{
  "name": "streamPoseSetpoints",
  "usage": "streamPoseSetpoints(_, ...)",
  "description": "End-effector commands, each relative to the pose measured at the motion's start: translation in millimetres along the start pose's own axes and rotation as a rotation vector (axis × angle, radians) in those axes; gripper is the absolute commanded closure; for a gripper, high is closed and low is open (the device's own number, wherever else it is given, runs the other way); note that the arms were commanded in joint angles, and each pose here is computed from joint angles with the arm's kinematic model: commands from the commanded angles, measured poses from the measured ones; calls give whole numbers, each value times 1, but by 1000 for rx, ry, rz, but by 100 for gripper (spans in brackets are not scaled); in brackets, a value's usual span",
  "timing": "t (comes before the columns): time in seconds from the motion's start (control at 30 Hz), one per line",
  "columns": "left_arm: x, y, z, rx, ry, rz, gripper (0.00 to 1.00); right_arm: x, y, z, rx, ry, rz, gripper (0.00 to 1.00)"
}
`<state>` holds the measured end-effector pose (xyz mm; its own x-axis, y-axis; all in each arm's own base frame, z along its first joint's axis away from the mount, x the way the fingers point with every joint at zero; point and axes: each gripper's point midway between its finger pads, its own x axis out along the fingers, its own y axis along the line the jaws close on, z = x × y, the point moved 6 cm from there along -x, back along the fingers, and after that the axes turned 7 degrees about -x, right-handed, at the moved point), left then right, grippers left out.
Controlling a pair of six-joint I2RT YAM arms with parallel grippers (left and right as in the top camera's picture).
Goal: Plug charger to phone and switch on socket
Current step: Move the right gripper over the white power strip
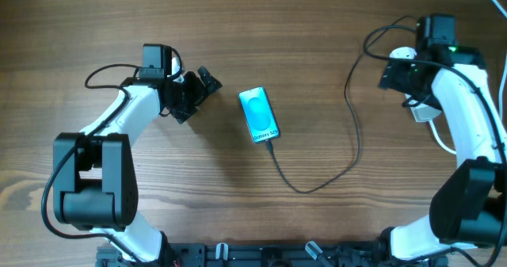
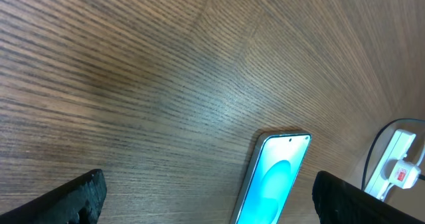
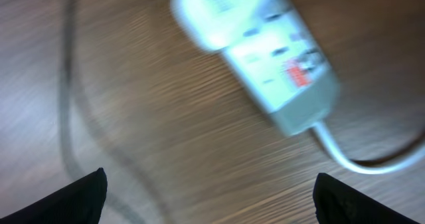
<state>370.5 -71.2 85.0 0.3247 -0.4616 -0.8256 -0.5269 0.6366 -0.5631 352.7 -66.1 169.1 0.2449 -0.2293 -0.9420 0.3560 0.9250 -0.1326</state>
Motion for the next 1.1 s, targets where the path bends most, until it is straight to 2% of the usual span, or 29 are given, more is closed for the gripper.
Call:
streamPoseSetpoints(0.0, -5, -3, 4, 12, -21, -5, 0, 23, -40, 6, 175, -12, -119, 0)
streamPoseSetpoints(0.13, -5, -3, 4, 12, -21, -5, 0, 42, -70, 12, 315, -25, -137, 0)
streamPoseSetpoints(0.27, -5, -3, 4, 12, -21, -5, 0, 70, -76, 25, 367, -42, -41, 0)
streamPoseSetpoints(0.63, -5, -3, 4, 12, -21, -5, 0, 125, -72, 31, 347, -36, -46, 0)
streamPoseSetpoints(0.8, -5, -3, 4, 12, -21, -5, 0, 133, -72, 32, 350, -43, -41, 0)
streamPoseSetpoints(0.9, -5, -3, 4, 12, -21, -5, 0, 133, -64, 30, 345, -19, 25, 0)
streamPoseSetpoints(1.07, -5, -3, 4, 12, -21, -5, 0, 132, -53, 26, 242, 11, 126, 0)
